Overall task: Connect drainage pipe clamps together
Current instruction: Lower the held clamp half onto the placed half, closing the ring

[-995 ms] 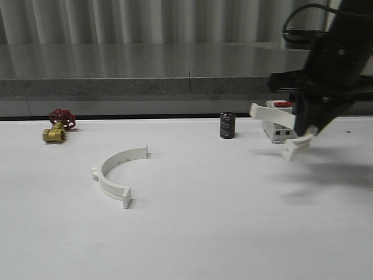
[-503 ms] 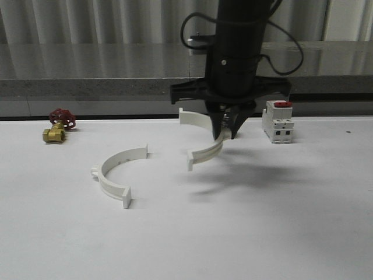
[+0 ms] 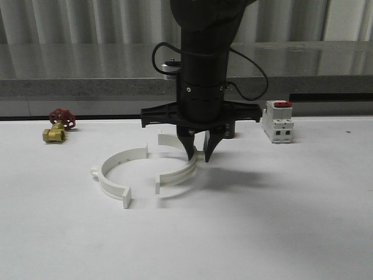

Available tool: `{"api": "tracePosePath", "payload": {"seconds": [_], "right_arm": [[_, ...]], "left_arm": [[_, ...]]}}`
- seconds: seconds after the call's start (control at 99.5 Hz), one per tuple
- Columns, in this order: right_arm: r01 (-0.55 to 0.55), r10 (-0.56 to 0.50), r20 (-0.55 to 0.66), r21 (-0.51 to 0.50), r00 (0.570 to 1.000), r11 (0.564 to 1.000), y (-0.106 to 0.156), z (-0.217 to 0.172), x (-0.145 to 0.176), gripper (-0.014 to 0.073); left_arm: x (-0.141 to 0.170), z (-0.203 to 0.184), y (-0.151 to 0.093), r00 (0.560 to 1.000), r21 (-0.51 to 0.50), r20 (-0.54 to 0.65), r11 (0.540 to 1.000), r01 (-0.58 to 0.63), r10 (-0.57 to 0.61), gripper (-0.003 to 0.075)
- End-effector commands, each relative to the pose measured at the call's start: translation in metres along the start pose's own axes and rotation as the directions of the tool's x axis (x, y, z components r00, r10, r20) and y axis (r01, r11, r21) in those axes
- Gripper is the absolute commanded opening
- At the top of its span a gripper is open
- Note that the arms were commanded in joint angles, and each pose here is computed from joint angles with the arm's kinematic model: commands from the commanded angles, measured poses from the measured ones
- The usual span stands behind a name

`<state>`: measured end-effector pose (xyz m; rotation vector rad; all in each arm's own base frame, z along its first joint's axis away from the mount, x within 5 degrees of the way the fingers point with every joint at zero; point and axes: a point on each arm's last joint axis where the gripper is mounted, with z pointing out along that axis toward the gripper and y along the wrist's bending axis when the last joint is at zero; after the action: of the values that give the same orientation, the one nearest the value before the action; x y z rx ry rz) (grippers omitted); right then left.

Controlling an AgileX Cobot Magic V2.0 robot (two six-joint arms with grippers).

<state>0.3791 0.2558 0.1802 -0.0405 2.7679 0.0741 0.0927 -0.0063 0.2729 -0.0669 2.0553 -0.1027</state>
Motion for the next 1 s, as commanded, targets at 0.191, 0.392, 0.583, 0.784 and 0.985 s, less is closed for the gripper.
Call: {"api": "tracePosePath", "payload": {"seconds": [0.191, 0.392, 0.583, 0.784, 0.985], "right_arm": [[-0.035, 0.047, 0.114, -0.105, 0.992, 0.994, 0.009, -0.035, -0.015, 0.0041], [-0.061, 0.073, 0.106, -0.114, 0.992, 0.992, 0.014, -0.032, -0.012, 0.0041], [-0.074, 0.084, 0.091, -0.105, 0.992, 0.992, 0.015, -0.025, -0.01, 0.0041], [-0.1, 0.106, 0.065, -0.088, 0.992, 0.991, 0.015, -0.016, -0.007, 0.0041], [-0.111, 0.118, 0.066, -0.09, 0.991, 0.99, 0.015, -0.016, -0.007, 0.0041]], "left_arm": [[-0.013, -0.004, -0.003, 0.997, 0.027, 0.079, 1.0, 0.009, -0.011, -0.002], [-0.013, -0.004, -0.003, 0.997, 0.027, 0.079, 1.0, 0.009, -0.011, -0.002], [-0.013, -0.004, -0.003, 0.997, 0.027, 0.079, 1.0, 0.009, -0.011, -0.002], [-0.013, -0.004, -0.003, 0.997, 0.027, 0.079, 1.0, 0.009, -0.011, -0.002], [-0.013, -0.004, -0.003, 0.997, 0.027, 0.079, 1.0, 0.009, -0.011, -0.002]]}}
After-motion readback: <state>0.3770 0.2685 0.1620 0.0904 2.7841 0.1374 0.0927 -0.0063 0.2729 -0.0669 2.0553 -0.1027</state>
